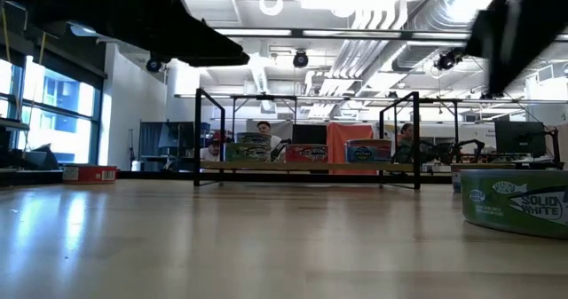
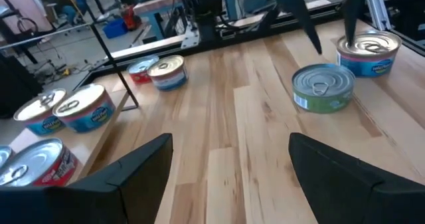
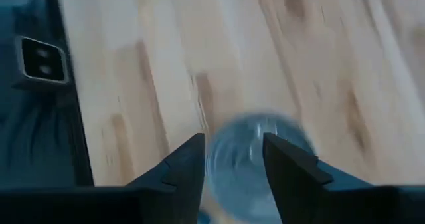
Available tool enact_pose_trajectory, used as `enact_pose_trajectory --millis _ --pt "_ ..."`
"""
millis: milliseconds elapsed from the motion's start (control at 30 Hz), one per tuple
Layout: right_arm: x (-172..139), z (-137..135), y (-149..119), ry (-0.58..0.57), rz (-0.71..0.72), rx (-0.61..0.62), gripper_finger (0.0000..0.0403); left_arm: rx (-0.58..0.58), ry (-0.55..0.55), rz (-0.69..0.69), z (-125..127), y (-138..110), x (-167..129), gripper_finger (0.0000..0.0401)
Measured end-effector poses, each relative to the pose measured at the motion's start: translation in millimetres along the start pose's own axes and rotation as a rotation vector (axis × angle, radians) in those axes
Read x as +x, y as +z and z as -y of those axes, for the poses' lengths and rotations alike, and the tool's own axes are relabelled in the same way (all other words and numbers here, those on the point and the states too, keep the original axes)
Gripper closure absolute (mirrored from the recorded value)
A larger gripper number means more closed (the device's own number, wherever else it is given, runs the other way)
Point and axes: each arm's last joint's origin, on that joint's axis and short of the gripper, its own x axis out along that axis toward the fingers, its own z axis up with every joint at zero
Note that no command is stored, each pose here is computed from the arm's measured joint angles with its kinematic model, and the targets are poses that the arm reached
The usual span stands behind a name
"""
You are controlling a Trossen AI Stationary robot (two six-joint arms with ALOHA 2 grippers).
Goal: Stack canned seafood by type on shelf
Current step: Stack the right red tuna can on top of the red tuna can on the shelf
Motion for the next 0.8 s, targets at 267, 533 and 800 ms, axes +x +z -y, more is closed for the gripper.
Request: enact_pose_trajectory --millis 267,533,800 --pt "-8.7 -17.6 -43.2 -0.027 -0.176 0.308 0.0274 -0.004 0.000 -0.007 -0.3 -0.5 0.2 0.0108" --pt "-21.3 11.1 -66.4 -0.430 -0.213 0.286 0.0274 0.006 0.000 -0.005 -0.3 -0.4 0.3 0.0108" --pt "-27.8 80.0 -17.4 -0.731 -0.242 0.211 0.0274 0.048 0.000 -0.003 -0.3 -0.2 0.3 0.0108"
